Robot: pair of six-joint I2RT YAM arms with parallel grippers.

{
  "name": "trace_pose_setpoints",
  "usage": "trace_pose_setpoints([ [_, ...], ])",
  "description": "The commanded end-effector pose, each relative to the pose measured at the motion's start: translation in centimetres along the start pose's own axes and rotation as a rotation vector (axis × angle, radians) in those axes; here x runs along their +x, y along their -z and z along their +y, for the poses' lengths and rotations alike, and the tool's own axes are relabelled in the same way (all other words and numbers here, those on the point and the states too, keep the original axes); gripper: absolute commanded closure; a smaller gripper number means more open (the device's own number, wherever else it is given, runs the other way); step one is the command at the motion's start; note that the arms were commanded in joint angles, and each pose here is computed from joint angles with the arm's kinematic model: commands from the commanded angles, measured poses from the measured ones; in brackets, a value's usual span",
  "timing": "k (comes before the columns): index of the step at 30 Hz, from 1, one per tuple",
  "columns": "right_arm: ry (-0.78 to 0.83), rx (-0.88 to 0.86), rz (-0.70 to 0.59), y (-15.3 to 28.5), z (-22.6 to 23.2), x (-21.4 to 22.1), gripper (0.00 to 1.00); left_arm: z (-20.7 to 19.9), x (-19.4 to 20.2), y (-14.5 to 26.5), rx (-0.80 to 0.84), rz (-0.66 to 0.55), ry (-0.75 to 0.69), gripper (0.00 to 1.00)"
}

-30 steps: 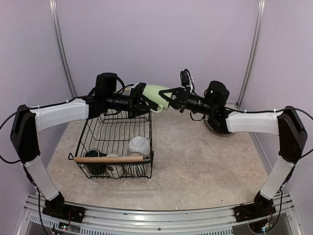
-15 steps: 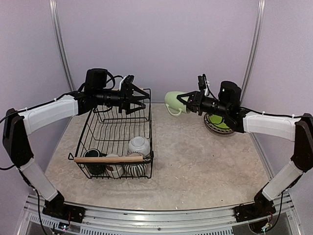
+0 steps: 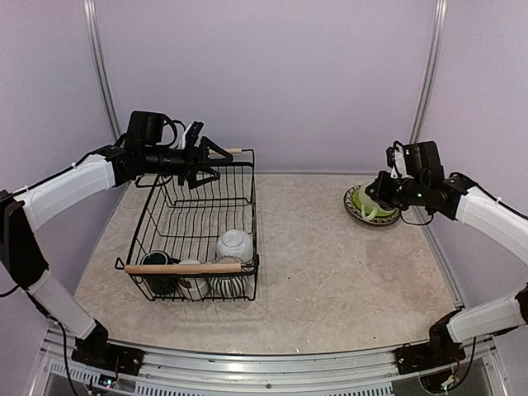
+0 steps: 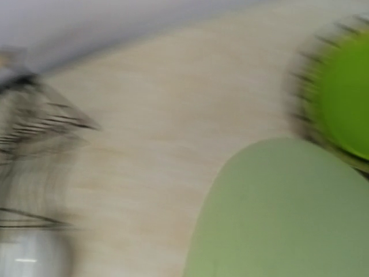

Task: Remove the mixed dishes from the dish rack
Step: Place the cup at the center of the board.

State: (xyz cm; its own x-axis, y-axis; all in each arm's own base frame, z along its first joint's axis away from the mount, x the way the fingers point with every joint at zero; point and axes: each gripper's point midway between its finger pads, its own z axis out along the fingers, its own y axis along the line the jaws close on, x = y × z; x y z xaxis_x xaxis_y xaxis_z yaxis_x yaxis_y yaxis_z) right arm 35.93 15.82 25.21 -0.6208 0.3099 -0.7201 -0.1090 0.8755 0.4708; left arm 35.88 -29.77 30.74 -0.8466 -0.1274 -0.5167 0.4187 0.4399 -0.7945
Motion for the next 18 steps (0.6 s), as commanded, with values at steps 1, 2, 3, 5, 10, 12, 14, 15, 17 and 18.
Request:
trace_pose_setpoints([
  [1,0.063,0.313,0.074,1.3,-7.8,1.4,1.0,-0.3,-0.9,1.3,-0.061,-0.035,-0.065,0.14],
  [2,0.057,0.343,0.093,1.3,-9.0,1.6,1.0,-0.2,-0.9,1.4,-0.067,-0.034,-0.066,0.13],
  [3,0.048,0.37,0.115,1.1,-10.2,1.9,1.0,-0.1,-0.9,1.5,-0.076,-0.034,-0.066,0.13],
  [5,0.032,0.396,0.145,0.9,-12.1,2.1,1.0,0.1,-0.8,1.6,-0.087,-0.034,-0.069,0.12],
  [10,-0.025,0.423,0.257,-0.7,-16.4,3.4,1.0,0.6,-0.5,1.9,-0.119,-0.029,-0.072,0.1],
  [12,-0.046,0.421,0.303,-1.4,-17.8,3.9,1.0,0.7,-0.5,2.1,-0.128,-0.032,-0.073,0.1],
  [14,-0.053,0.431,0.349,-2.1,-18.8,4.5,1.0,0.8,-0.4,2.2,-0.135,-0.031,-0.072,0.1],
  [15,-0.05,0.438,0.365,-2.3,-19.1,4.7,1.0,0.9,-0.3,2.2,-0.137,-0.03,-0.071,0.09],
  [17,-0.064,0.472,0.377,-2.3,-20.6,4.7,1.0,1.0,-0.3,2.2,-0.141,-0.027,-0.069,0.09],
  [18,-0.062,0.473,0.389,-2.5,-20.9,5.0,1.0,1.1,-0.2,2.2,-0.144,-0.025,-0.068,0.09],
])
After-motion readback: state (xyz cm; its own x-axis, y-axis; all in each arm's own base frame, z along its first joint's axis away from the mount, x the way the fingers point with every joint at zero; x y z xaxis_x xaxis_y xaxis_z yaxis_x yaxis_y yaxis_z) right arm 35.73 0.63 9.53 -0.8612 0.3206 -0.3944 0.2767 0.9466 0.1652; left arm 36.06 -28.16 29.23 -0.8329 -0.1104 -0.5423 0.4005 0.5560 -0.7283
